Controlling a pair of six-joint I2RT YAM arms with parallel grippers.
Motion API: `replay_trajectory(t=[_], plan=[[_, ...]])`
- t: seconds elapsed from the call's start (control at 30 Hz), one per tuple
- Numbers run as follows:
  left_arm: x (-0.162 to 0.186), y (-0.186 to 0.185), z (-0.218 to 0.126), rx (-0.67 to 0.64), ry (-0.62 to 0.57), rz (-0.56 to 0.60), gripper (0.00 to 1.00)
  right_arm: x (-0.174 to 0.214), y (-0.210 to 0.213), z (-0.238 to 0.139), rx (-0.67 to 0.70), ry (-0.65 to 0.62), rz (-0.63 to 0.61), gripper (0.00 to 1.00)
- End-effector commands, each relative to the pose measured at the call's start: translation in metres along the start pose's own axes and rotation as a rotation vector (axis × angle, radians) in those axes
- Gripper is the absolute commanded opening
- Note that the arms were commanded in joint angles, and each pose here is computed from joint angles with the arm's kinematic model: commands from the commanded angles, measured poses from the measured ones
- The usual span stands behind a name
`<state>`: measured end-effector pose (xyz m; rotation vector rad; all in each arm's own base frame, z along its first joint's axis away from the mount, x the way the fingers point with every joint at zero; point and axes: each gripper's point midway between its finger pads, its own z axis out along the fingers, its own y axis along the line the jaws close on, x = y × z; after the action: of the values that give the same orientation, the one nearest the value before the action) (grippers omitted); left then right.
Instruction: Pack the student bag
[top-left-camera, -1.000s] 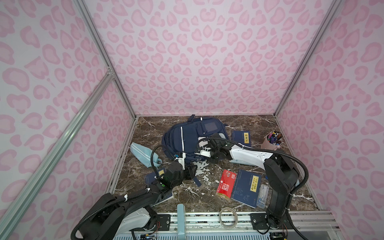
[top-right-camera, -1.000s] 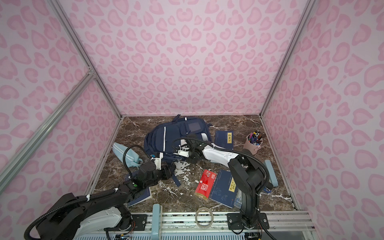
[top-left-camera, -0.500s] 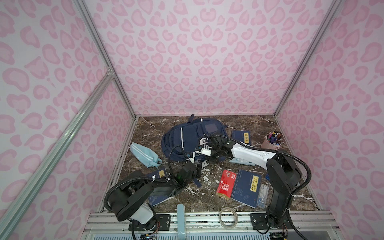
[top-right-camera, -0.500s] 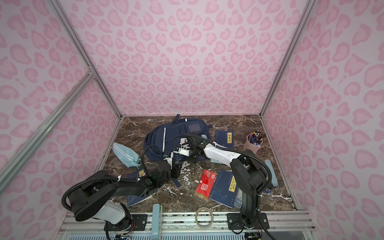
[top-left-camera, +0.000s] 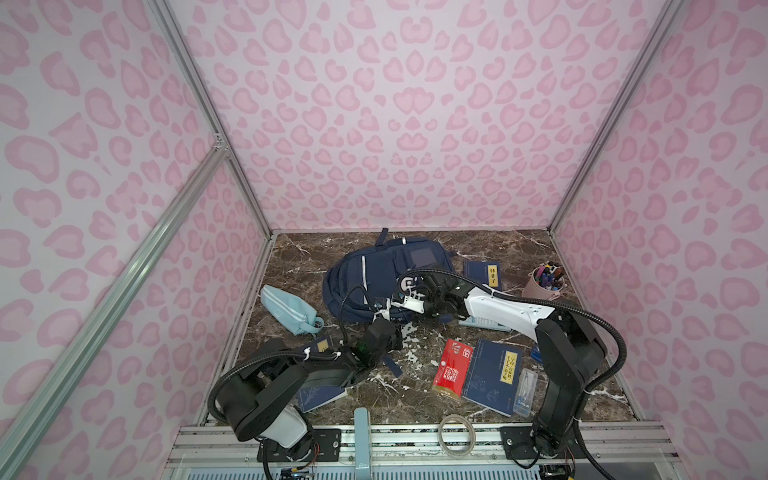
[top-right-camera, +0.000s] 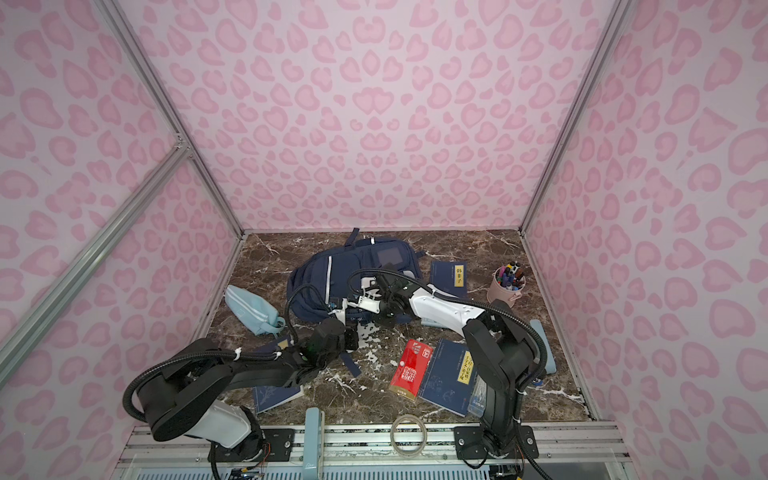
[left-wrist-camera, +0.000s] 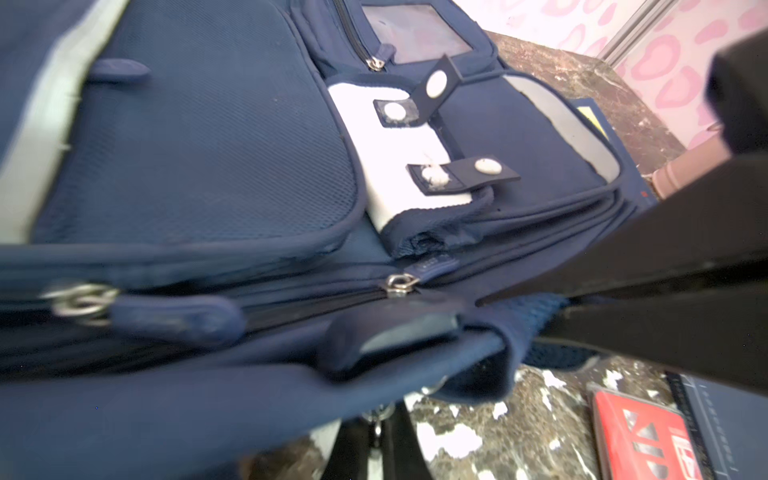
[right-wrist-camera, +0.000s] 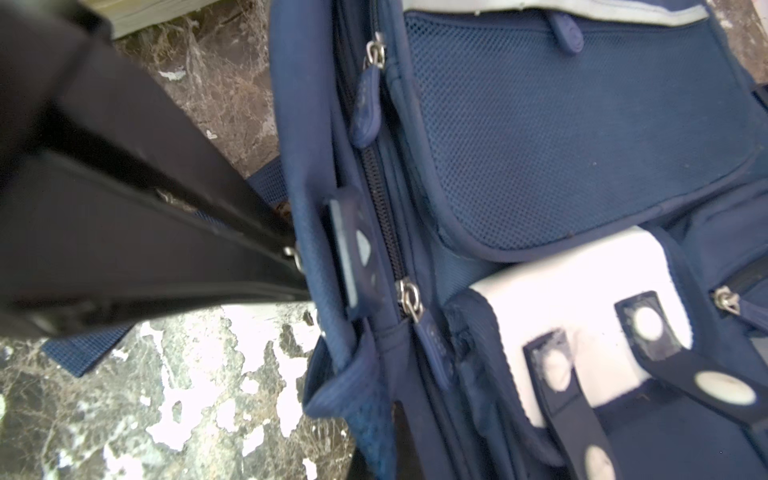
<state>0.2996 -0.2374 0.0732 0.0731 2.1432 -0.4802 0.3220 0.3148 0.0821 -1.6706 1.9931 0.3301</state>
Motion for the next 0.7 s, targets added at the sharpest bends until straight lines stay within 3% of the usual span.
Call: replay_trajectory(t=[0.0, 0.1, 0.2, 0.3, 0.47, 0.67], plan=[[0.008, 0.014, -0.009, 0.001, 0.056, -0.053, 0.04, 0.003, 0.001, -0.001, -0.013, 0.002, 0.016, 0.0], [0.007, 0.007, -0.014, 0.059, 0.064, -0.047, 0.04, -0.005, 0.003, -0.003, -0.03, -0.02, 0.021, 0.0], [-0.002, 0.03, -0.025, -0.058, 0.055, -0.004, 0.04, 0.001, -0.001, -0.004, -0.005, 0.004, 0.016, 0.0], [-0.015, 0.053, -0.044, -0.024, 0.022, -0.076, 0.04, 0.009, -0.009, -0.004, 0.02, 0.032, 0.022, 0.0], [-0.033, 0.093, -0.07, -0.117, 0.019, -0.094, 0.04, 0.015, -0.015, -0.008, 0.044, 0.034, 0.041, 0.0], [-0.027, 0.107, -0.068, -0.105, 0.083, -0.15, 0.04, 0.026, -0.03, -0.019, 0.116, 0.008, 0.06, 0.0]])
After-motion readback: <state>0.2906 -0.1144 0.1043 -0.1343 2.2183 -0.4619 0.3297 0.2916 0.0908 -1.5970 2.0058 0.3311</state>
